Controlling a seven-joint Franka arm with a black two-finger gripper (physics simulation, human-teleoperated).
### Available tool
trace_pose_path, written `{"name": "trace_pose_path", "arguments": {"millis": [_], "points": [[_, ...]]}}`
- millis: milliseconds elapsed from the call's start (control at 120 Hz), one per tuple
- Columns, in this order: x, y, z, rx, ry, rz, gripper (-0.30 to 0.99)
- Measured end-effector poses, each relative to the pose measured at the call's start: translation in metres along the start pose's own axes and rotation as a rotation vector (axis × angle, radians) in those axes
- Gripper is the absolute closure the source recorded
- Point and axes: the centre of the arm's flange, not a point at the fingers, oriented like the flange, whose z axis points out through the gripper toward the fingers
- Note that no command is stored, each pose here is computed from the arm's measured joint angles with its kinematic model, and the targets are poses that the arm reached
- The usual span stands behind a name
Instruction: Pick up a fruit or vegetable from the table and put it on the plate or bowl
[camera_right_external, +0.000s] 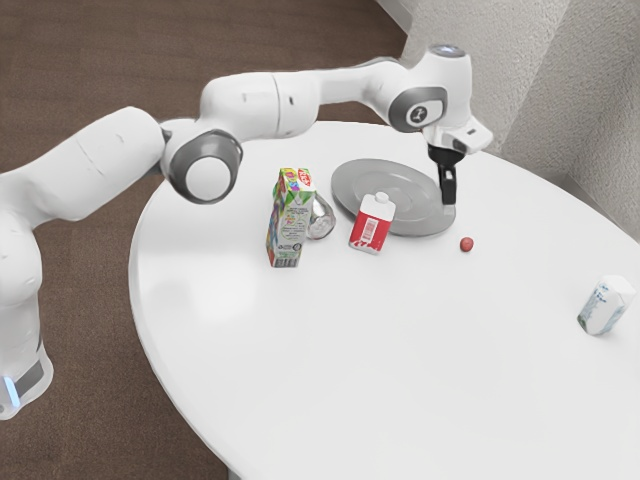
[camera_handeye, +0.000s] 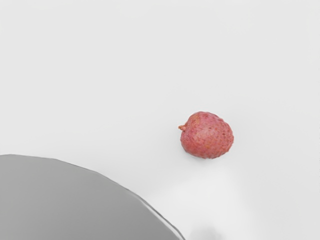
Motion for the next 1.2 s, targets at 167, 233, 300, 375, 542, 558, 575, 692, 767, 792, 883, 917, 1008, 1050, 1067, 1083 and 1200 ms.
{"name": "trace_pose_path", "arguments": {"millis": [167, 233, 300, 375, 542, 558, 575, 692, 767, 792, 883, 917, 1008, 1050, 1067, 1083, 1200], "points": [[0.005, -0.001, 0.014, -0.033, 0.075, 0.007, 0.00], [0.007, 0.000, 0.017, -0.048, 0.109, 0.007, 0.00], [0.010, 0.004, 0.026, -0.063, 0.129, 0.010, 0.00], [0.008, 0.007, 0.041, -0.074, 0.125, 0.010, 0.00], [0.004, 0.005, 0.062, -0.086, 0.126, -0.004, 0.00], [0.005, 0.007, 0.061, -0.090, 0.134, -0.004, 0.00], [0.006, 0.008, 0.061, -0.093, 0.141, -0.004, 0.00], [0.007, 0.011, 0.077, -0.109, 0.168, -0.015, 0.00], [0.007, 0.010, 0.083, -0.112, 0.185, -0.022, 0.00], [0.007, 0.010, 0.084, -0.111, 0.190, -0.024, 0.00], [0.008, 0.009, 0.085, -0.108, 0.210, -0.030, 0.00], [0.008, 0.009, 0.086, -0.107, 0.215, -0.031, 0.00], [0.008, 0.009, 0.089, -0.104, 0.227, -0.035, 0.00], [0.008, 0.009, 0.093, -0.104, 0.229, -0.038, 0.00], [0.008, 0.009, 0.094, -0.104, 0.229, -0.039, 0.00], [0.007, 0.008, 0.095, -0.104, 0.230, -0.040, 0.00], [0.006, 0.008, 0.100, -0.103, 0.236, -0.046, 0.00]]}}
